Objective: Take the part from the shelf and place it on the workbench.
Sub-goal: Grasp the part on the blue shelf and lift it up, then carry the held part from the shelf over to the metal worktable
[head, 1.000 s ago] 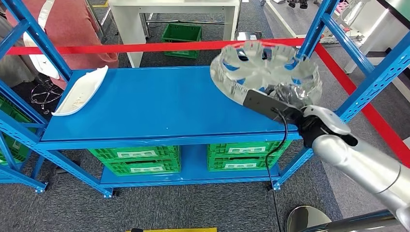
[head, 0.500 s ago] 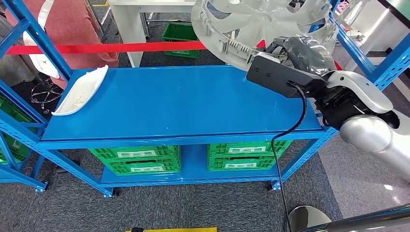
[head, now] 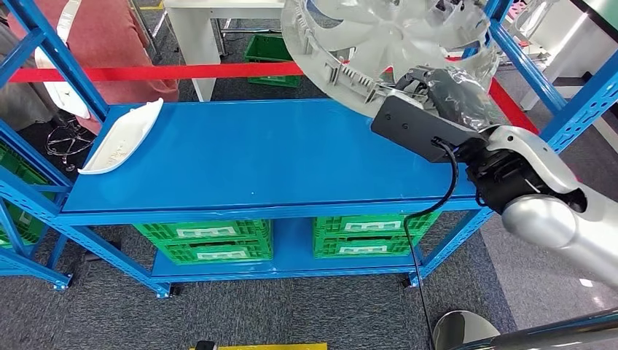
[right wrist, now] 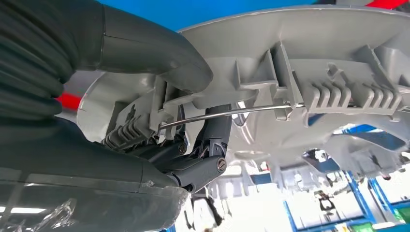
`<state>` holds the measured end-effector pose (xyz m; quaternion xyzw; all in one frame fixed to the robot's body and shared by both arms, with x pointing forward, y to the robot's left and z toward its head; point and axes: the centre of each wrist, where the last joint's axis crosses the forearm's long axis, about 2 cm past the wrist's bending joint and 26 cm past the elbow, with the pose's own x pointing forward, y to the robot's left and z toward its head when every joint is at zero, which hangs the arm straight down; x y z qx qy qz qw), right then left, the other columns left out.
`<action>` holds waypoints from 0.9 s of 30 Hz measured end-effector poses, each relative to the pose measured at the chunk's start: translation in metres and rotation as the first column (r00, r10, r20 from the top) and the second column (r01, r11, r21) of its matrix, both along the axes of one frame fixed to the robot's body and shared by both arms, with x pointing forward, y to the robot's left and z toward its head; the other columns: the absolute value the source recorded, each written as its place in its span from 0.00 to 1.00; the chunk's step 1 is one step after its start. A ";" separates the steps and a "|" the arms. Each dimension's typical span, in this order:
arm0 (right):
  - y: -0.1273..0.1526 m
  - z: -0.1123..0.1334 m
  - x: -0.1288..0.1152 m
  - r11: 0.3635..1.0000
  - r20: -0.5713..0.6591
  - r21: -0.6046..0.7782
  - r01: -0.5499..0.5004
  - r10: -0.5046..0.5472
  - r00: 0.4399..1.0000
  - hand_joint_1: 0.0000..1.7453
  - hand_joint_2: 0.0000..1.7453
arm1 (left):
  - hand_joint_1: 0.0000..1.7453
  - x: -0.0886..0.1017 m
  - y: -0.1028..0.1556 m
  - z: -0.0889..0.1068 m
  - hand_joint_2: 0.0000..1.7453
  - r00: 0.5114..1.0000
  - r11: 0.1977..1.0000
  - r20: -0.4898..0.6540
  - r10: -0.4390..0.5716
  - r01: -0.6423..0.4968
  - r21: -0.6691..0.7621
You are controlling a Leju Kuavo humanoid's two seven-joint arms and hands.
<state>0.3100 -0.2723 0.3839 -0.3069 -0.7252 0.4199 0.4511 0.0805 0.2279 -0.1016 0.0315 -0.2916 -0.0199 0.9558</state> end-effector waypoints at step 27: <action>-0.039 -0.011 -0.059 0.951 0.137 0.306 0.053 -0.099 0.986 1.00 1.00 | 0.00 -0.013 0.000 -0.002 0.00 0.996 0.996 -0.008 0.088 -0.088 -0.022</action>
